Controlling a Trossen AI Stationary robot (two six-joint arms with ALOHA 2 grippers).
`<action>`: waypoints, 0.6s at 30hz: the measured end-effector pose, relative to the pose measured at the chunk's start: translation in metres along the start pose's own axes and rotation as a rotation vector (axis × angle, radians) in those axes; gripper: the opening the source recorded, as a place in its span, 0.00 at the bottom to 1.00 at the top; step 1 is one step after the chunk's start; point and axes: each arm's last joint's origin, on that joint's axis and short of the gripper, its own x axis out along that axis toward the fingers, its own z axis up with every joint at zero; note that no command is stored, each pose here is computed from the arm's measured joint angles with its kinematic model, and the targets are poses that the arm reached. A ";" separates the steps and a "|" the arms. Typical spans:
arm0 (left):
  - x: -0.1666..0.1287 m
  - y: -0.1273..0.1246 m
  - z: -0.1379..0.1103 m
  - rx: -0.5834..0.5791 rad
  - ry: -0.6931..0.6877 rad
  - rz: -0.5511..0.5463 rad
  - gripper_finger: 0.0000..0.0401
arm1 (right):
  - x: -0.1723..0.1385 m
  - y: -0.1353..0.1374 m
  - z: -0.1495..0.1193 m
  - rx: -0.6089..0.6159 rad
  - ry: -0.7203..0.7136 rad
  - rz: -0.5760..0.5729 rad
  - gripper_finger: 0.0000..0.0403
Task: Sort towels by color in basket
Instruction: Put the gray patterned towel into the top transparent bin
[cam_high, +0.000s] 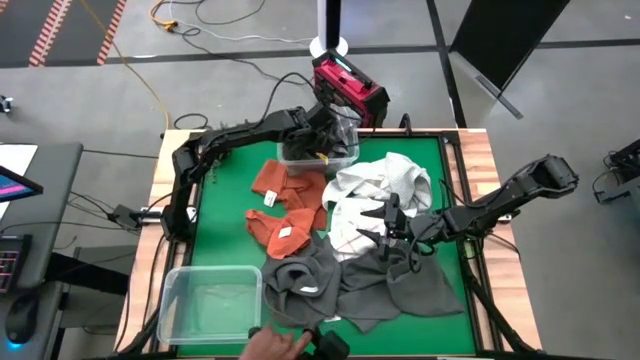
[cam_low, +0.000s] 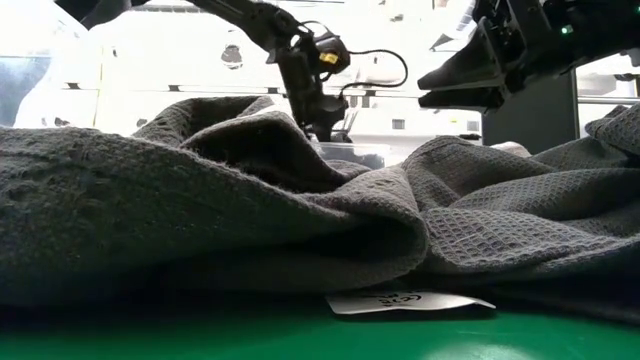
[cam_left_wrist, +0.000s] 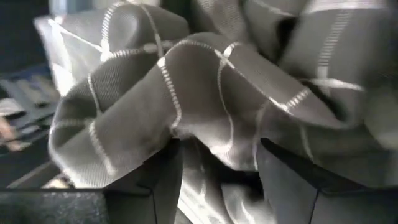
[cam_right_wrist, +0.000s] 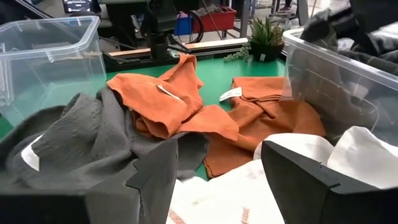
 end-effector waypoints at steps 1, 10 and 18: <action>-0.004 -0.001 -0.001 -0.010 0.004 -0.026 0.48 | 0.000 0.000 0.000 -0.001 0.000 0.002 0.65; -0.049 0.018 -0.019 -0.239 0.004 -0.025 0.48 | -0.001 0.001 0.001 0.007 -0.010 0.008 0.65; -0.058 0.045 -0.030 -0.482 -0.240 0.076 0.48 | -0.001 0.002 0.002 0.014 -0.022 0.010 0.65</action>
